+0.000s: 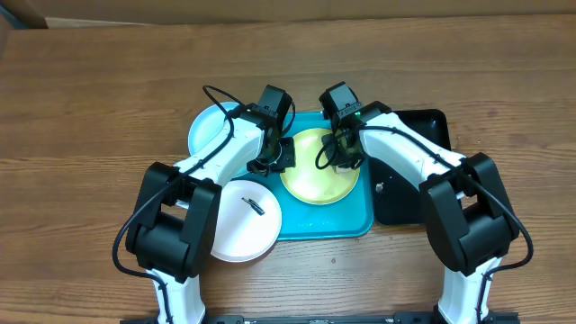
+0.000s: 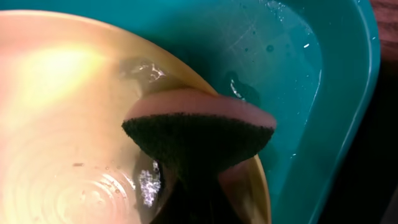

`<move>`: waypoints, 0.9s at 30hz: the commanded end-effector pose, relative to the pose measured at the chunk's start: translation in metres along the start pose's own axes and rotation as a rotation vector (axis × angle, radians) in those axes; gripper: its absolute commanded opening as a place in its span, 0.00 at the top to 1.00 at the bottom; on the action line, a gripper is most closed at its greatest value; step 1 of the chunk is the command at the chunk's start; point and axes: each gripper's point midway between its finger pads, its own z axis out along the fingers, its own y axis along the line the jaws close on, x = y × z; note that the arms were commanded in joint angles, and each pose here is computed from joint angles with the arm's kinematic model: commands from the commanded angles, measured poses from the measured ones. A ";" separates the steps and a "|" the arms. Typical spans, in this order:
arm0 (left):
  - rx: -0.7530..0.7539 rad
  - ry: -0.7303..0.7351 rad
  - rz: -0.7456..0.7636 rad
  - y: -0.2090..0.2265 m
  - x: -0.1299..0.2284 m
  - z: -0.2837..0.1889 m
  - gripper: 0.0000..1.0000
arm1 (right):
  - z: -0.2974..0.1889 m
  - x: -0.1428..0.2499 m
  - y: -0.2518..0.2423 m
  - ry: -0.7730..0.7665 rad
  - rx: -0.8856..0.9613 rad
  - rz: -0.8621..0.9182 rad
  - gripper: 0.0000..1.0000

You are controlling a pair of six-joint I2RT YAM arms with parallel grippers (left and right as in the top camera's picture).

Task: Clean dirty plates on tray and stack at the side
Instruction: 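Scrub the yellow plate with the held sponge using the right gripper, then return the sponge to the black tray and raise the right gripper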

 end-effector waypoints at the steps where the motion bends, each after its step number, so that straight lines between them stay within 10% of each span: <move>1: -0.011 0.002 -0.009 0.002 0.002 0.001 0.96 | 0.012 0.019 0.001 0.068 -0.053 0.060 0.96; 27: -0.009 -0.003 -0.009 0.001 0.000 0.001 0.96 | -0.077 -0.013 0.079 0.095 -0.783 0.089 0.96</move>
